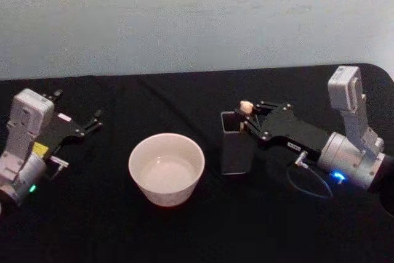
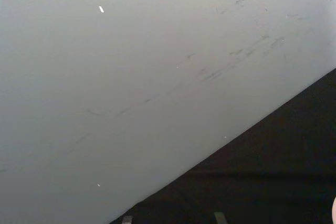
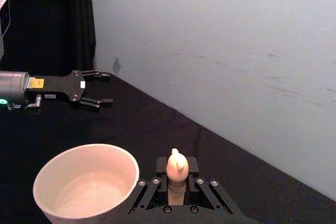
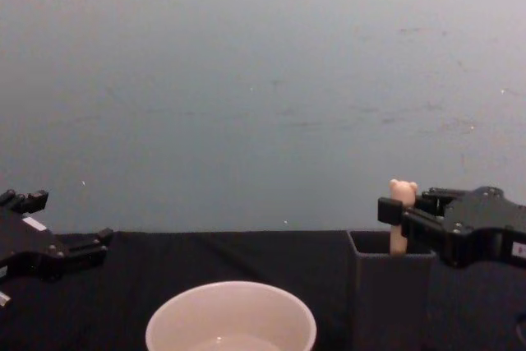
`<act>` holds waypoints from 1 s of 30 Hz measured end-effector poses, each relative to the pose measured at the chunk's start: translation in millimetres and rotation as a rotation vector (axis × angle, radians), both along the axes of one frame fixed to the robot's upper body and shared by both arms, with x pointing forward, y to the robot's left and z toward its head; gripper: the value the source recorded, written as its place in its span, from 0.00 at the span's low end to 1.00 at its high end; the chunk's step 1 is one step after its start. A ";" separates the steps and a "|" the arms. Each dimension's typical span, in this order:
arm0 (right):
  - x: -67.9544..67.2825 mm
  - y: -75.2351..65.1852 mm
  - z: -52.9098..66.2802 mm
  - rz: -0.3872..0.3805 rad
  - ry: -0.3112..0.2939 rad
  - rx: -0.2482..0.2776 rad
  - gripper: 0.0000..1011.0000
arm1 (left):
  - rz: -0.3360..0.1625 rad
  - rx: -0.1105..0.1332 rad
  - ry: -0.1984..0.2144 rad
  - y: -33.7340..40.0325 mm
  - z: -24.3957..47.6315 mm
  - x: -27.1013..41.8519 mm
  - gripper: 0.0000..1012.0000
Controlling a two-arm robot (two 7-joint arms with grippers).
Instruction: Pick up the stirring spoon with one hand, stir inside the cup, then place it back in its original position.
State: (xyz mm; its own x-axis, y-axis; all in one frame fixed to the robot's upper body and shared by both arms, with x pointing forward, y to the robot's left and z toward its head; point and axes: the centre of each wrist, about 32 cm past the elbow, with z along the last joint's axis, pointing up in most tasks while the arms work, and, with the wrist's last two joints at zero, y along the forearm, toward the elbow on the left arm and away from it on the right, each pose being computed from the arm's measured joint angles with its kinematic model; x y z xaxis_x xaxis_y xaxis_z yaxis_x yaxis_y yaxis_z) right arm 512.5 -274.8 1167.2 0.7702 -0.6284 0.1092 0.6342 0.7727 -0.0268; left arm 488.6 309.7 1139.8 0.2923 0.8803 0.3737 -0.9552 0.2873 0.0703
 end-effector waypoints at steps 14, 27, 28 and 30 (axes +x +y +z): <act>0.3 0.1 0.5 0.002 0.000 0.003 0.21 | 0.000 0.000 0.000 0.0 0.0 0.0 0.99; 0.6 0.1 0.9 0.004 -0.001 0.004 0.61 | 0.000 0.000 0.000 0.0 0.0 0.0 0.99; 0.6 0.1 0.9 0.004 -0.001 0.004 0.64 | 0.000 0.000 0.000 0.0 0.0 0.0 0.99; 0.6 0.1 1.0 0.004 -0.002 0.005 0.69 | 0.000 0.000 0.000 0.0 0.0 0.0 0.99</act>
